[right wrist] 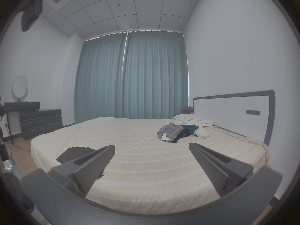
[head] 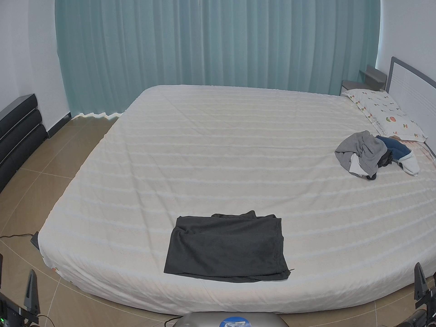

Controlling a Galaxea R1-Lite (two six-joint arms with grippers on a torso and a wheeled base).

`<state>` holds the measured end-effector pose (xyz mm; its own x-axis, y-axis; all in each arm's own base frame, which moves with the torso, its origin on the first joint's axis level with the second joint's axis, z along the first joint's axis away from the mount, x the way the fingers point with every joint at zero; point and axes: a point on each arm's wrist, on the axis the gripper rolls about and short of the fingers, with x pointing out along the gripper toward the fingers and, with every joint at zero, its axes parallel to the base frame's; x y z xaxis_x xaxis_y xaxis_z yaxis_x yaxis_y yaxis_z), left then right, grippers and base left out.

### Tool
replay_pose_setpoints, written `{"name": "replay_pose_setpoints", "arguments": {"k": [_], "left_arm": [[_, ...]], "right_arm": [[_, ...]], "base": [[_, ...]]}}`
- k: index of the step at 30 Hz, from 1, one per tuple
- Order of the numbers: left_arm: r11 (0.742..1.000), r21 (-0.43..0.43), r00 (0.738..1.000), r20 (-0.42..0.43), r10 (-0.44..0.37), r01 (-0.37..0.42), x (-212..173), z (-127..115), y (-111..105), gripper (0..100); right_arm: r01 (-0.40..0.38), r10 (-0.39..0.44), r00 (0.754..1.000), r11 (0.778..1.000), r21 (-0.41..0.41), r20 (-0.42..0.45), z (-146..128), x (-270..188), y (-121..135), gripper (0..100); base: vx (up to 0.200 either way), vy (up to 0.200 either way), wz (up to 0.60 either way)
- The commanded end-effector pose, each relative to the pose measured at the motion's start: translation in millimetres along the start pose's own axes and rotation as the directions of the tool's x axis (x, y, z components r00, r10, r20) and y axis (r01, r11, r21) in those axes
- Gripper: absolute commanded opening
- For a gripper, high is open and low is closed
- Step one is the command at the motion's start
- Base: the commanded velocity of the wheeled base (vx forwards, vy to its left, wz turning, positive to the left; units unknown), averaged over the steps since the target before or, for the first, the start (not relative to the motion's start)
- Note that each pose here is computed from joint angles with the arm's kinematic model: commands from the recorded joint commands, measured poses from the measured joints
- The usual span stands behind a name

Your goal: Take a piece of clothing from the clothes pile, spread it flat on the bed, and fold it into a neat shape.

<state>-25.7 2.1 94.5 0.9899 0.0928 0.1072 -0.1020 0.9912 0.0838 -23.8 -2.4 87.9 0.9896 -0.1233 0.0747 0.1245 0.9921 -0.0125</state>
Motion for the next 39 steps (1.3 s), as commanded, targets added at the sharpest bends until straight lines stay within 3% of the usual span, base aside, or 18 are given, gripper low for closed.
{"name": "replay_pose_setpoints", "arguments": {"k": [1, 4, 8, 11, 19, 25, 29, 31, 34, 39], "left_arm": [[1.000, -0.005, 0.999, -0.041, -0.014, 0.014, 1.2, -12.4, -1.5, 100], [0.998, -0.022, 0.997, -0.045, -0.067, 0.066, 1.1, -13.2, -2.7, 100], [0.997, -0.018, 0.996, -0.046, -0.074, 0.074, 1.1, -13.4, -2.9, 100], [0.992, -0.019, 0.992, -0.041, -0.122, 0.121, 1.0, -13.3, -4.0, 100], [0.988, -0.062, 0.989, -0.041, -0.143, 0.140, 0.8, -13.1, -4.4, 100], [0.960, -0.108, 0.964, -0.030, -0.263, 0.258, 0.2, -12.7, -7.1, 100], [0.957, -0.105, 0.961, -0.029, -0.276, 0.272, 0.1, -12.7, -7.4, 100], [0.949, -0.105, 0.953, -0.026, -0.301, 0.297, -0.1, -12.3, -7.9, 100], [0.947, -0.082, 0.949, -0.026, -0.314, 0.311, -0.2, -12.7, -8.3, 100], [0.947, -0.105, 0.951, -0.027, -0.307, 0.302, -0.1, -12.8, -8.1, 100]], "right_arm": [[-0.007, 0.007, 1.000, 1.000, 0.016, -0.005, -4.7, 0.0, 0.3, 100], [-0.013, 0.013, 1.000, 0.999, 0.034, -0.008, -5.0, 0.0, 0.4, 100], [-0.021, 0.021, 1.000, 1.000, 0.022, -0.007, -5.0, 0.0, 0.6, 100], [-0.087, 0.087, 0.996, 0.996, 0.021, -0.004, -4.8, -0.1, 2.1, 100], [-0.140, 0.140, 0.990, 0.990, -0.011, -0.003, -4.8, -0.2, 3.3, 100], [-0.137, 0.139, 0.989, 0.989, 0.059, -0.046, -5.6, -1.6, 3.1, 100], [-0.120, 0.123, 0.991, 0.992, 0.047, -0.053, -5.1, -2.0, 2.6, 100], [-0.093, 0.093, 0.993, 0.996, -0.007, -0.073, -9.7, -1.2, 2.2, 100], [-0.131, 0.128, 0.988, 0.991, -0.038, -0.082, -11.1, -1.1, 3.0, 100], [-0.136, 0.135, 0.987, 0.991, -0.003, -0.082, -11.9, -0.9, 3.3, 100]], "base": [[0.000, 0.000, 0.00], [0.000, 0.000, 0.00], [0.000, 0.000, 0.00], [0.000, 0.000, 0.00], [0.000, 0.000, 0.00], [0.000, 0.000, 0.00], [0.000, 0.000, 0.00], [0.000, 0.000, 0.00], [0.000, 0.000, 0.00], [0.000, 0.000, 0.00]]}}
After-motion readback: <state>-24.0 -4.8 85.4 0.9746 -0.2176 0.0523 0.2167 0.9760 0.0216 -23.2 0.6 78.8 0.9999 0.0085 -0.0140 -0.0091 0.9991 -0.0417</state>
